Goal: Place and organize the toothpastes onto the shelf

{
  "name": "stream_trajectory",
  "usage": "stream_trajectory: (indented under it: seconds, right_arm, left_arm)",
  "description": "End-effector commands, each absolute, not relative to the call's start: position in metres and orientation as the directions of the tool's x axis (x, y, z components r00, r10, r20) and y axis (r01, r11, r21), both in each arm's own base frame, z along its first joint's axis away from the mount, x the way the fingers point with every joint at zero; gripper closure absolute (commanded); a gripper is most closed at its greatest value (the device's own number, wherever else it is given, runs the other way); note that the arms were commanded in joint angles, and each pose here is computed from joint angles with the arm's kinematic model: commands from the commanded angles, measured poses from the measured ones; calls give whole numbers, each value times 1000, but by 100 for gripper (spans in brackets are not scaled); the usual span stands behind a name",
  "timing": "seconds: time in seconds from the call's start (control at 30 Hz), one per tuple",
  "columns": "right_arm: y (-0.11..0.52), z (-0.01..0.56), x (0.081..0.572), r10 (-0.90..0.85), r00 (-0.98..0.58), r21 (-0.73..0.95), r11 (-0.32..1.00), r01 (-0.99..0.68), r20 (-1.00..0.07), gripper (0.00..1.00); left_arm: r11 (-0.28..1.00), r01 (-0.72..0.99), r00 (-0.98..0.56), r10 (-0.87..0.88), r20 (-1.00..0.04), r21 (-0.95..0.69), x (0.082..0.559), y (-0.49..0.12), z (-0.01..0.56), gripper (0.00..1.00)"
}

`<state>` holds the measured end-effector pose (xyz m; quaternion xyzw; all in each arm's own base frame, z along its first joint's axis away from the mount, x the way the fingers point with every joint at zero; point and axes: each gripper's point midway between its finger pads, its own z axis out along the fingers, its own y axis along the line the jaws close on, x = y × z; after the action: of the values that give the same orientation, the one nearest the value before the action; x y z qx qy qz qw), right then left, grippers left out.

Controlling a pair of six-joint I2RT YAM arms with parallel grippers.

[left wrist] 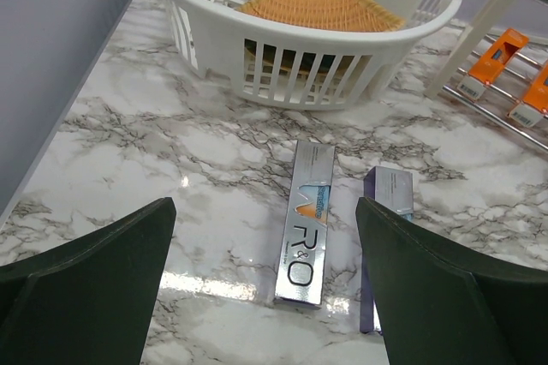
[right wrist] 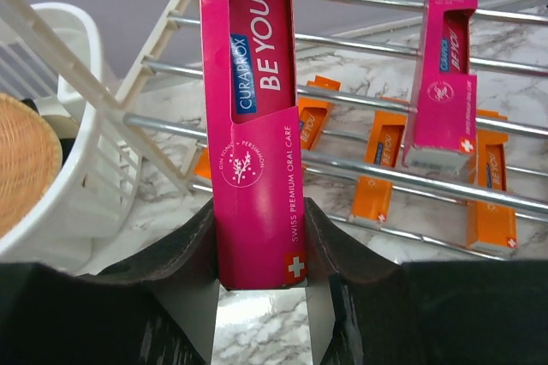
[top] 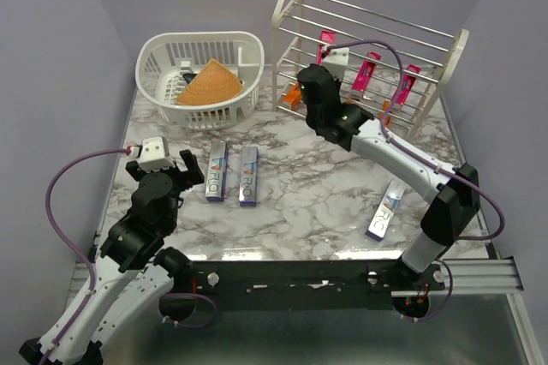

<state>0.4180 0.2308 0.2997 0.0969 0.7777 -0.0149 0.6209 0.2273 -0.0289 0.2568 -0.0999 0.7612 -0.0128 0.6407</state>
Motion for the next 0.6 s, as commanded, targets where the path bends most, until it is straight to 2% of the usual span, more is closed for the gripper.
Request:
stream_trajectory:
  seconds: [0.0, 0.23, 0.4, 0.57]
  right_arm:
    - [231, 301, 450, 152, -206, 104, 969, 225, -967, 55]
    - [237, 275, 484, 191, -212, 126, 950, 287, -958, 55]
    - [238, 271, 499, 211, -162, 148, 932, 330, -964, 54]
    - [237, 262, 510, 205, -120, 147, 917, 370, -971, 49]
  left_arm:
    - [979, -132, -159, -176, -971, -156, 228, -30, 257, 1]
    - [979, -120, -164, -182, -970, -163, 230, -33, 256, 1]
    - [978, -122, -165, -186, -969, -167, 230, -31, 255, 1]
    - [978, -119, -164, -190, -968, -171, 231, -31, 255, 1]
